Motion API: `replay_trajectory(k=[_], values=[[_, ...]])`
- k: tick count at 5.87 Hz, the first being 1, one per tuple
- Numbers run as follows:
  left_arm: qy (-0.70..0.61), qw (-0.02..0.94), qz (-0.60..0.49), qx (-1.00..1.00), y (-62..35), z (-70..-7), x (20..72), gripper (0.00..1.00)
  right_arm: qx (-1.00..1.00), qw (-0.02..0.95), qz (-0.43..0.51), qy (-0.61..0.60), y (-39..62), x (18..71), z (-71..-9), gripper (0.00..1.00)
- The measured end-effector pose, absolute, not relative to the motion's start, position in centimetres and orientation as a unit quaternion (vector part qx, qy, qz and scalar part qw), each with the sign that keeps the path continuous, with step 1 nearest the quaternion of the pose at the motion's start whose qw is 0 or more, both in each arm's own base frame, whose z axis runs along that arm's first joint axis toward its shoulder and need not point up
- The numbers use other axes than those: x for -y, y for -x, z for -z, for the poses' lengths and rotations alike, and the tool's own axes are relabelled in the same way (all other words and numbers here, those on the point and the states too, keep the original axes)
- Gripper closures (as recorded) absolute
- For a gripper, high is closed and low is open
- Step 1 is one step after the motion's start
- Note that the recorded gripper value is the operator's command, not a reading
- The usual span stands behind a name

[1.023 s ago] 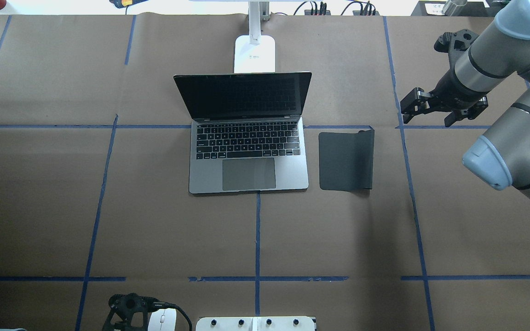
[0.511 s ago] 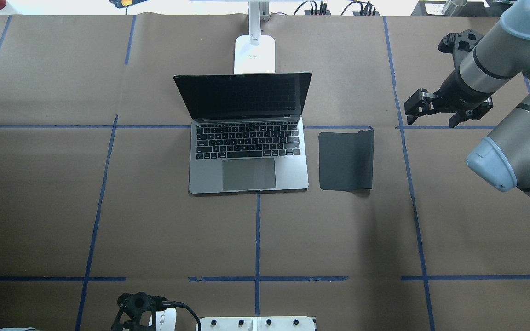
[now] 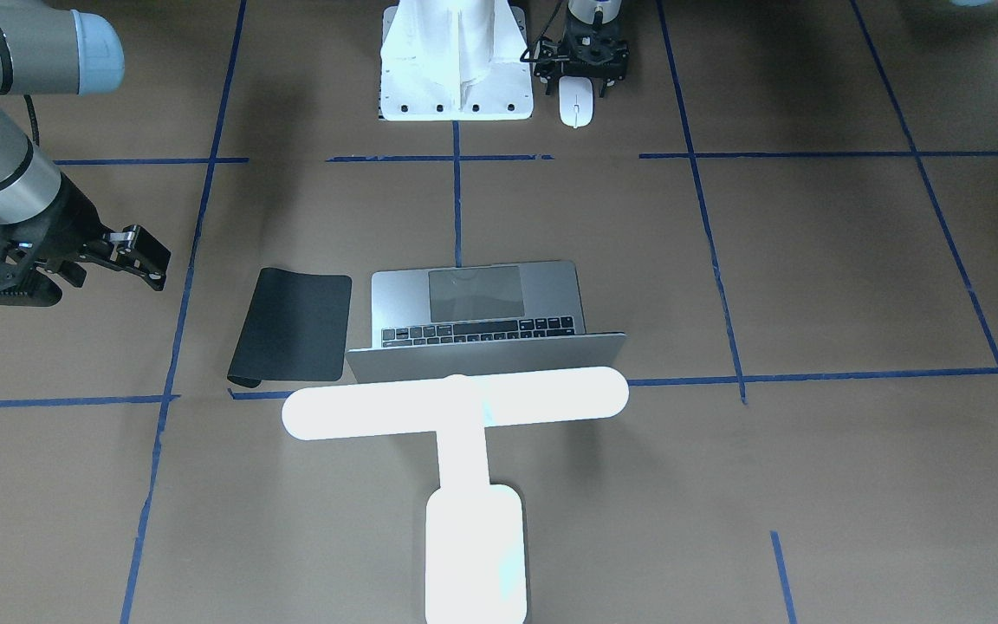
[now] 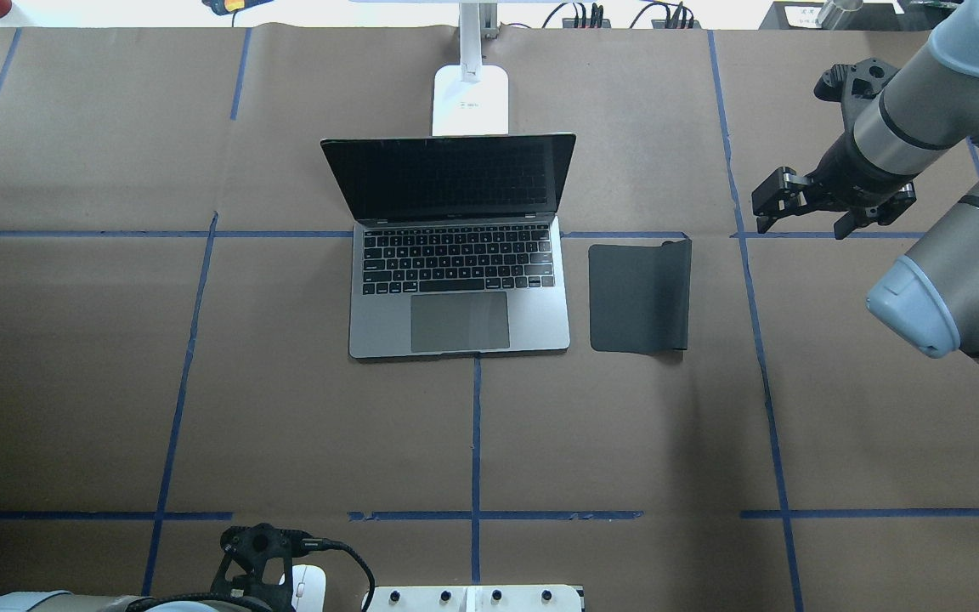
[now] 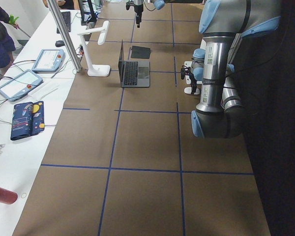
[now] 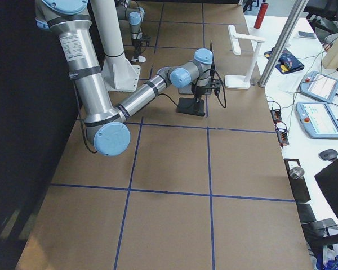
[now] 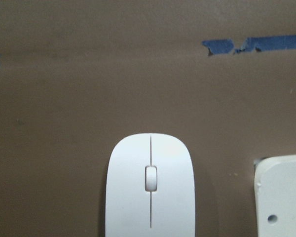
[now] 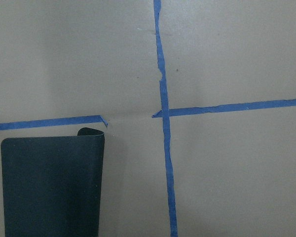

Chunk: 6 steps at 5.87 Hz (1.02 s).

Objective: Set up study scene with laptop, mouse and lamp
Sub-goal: 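Raise the right gripper off the pad while the left gripper holds the mouse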

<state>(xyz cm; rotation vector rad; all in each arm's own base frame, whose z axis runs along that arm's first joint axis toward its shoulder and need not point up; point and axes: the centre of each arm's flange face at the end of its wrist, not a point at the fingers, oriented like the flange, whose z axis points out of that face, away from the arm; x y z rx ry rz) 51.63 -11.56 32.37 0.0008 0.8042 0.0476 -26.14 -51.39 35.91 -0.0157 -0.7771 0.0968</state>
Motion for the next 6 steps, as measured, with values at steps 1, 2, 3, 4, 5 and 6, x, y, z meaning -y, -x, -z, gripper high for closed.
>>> replay_trajectory(k=[1, 2, 3, 4, 5, 6], values=[[0.0, 0.921, -0.023, -0.389, -51.8, -32.6, 11.6, 0.0, 0.378, 0.924, -0.047, 0.008, 26.1, 51.3, -36.0, 0.0], [0.0, 0.921, -0.022, -0.388, -52.2, -32.7, 11.6, 0.0, 0.378, 0.925, -0.048, 0.008, 25.9, 51.1, -36.2, 0.0], [0.001, 0.921, -0.021, -0.39, -53.0, -32.3, 11.6, 0.29, 0.378, 0.925, -0.048, 0.008, 25.7, 50.7, -36.3, 0.0], [0.002, 0.919, -0.02, -0.393, -53.5, -31.9, 11.6, 0.58, 0.378, 0.925, -0.048, 0.008, 25.5, 50.4, -36.4, 0.0], [0.002, 0.918, -0.018, -0.396, -53.4, -31.6, 11.7, 0.73, 0.378, 0.925, -0.047, 0.008, 25.4, 50.3, -36.4, 0.0], [0.003, 0.917, -0.017, -0.399, -53.2, -31.2, 12.0, 0.91, 0.378, 0.925, -0.047, 0.007, 25.4, 50.3, -36.3, 0.0]])
